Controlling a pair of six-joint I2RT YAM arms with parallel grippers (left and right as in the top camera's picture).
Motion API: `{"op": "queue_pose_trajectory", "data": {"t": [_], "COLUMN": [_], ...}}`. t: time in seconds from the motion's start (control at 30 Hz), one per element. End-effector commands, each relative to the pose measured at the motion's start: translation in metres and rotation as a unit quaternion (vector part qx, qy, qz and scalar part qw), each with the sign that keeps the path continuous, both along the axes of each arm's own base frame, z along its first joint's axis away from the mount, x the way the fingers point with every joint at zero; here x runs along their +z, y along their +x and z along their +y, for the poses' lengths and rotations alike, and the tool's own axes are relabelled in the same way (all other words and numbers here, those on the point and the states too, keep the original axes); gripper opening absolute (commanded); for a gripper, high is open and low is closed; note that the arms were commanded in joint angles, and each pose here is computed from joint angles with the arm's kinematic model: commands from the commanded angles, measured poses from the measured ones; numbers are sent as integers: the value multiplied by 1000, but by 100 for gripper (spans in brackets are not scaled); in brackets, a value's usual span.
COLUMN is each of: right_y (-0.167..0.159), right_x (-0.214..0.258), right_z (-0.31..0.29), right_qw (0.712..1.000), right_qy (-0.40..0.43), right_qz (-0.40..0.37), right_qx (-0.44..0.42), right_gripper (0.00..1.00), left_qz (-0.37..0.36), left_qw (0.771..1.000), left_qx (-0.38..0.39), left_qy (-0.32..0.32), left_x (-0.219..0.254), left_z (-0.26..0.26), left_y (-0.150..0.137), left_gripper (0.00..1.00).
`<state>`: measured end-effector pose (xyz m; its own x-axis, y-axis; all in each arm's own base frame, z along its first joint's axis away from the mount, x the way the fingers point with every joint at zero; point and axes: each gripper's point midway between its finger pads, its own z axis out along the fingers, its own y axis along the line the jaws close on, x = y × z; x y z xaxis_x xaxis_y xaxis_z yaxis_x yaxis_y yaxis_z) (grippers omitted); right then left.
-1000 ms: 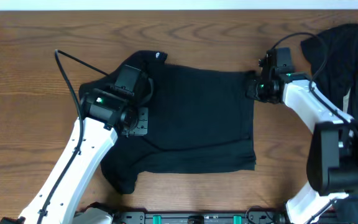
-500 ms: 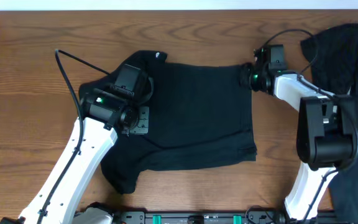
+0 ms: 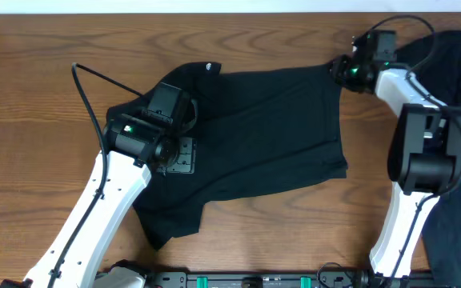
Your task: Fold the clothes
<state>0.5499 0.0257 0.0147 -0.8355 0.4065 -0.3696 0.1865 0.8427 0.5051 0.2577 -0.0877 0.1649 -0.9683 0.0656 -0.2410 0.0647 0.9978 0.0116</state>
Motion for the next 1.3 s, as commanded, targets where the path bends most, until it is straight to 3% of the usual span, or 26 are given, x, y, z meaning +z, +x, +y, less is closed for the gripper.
{"op": "queue_pose_trajectory", "data": {"t": [0.0, 0.1, 0.17, 0.3, 0.47, 0.63, 0.83, 0.93, 1.13, 1.27], "right_y": [-1, -21, -39, -72, -106, -137, -166, -176, -180, -176], "right_x": [46, 81, 100, 135, 175, 199, 198, 192, 190, 192], "right_z": [-16, -14, -9, 4, 30, 54, 79, 87, 101, 110], "right_qw": [998, 998, 997, 995, 992, 989, 982, 979, 975, 975], "right_qy": [-8, 4, 2, -2, 4, -2, -4, -22, -43, -40], "right_qz": [-34, -30, -21, -5, -2, 7, 45, 63, 62, 51], "right_qx": [43, 62, 76, 99, 124, 150, 182, 193, 211, 212], "right_gripper": [53, 54, 51, 43, 35, 34, 31, 28, 27, 27], "left_qz": [-6, -39, -71, -111, -132, -184, -220, -206, -133, -152], "left_qw": [1000, 999, 997, 992, 990, 980, 970, 974, 985, 985], "left_qx": [0, -1, -18, -57, -40, -50, -51, -43, -44, -41], "left_qy": [1, -9, -17, -12, -8, -57, -86, -83, -100, -75], "left_x": [2, 6, 9, 1, -38, -67, -108, -141, -198, -209], "left_z": [1, -5, -12, -20, -10, -20, -27, -21, -20, -7], "left_y": [2, 18, 35, 75, 134, 193, 235, 242, 223, 234], "left_gripper": [71, 69, 51, 41, 20, 19, 19, 19, 13, 12]}}
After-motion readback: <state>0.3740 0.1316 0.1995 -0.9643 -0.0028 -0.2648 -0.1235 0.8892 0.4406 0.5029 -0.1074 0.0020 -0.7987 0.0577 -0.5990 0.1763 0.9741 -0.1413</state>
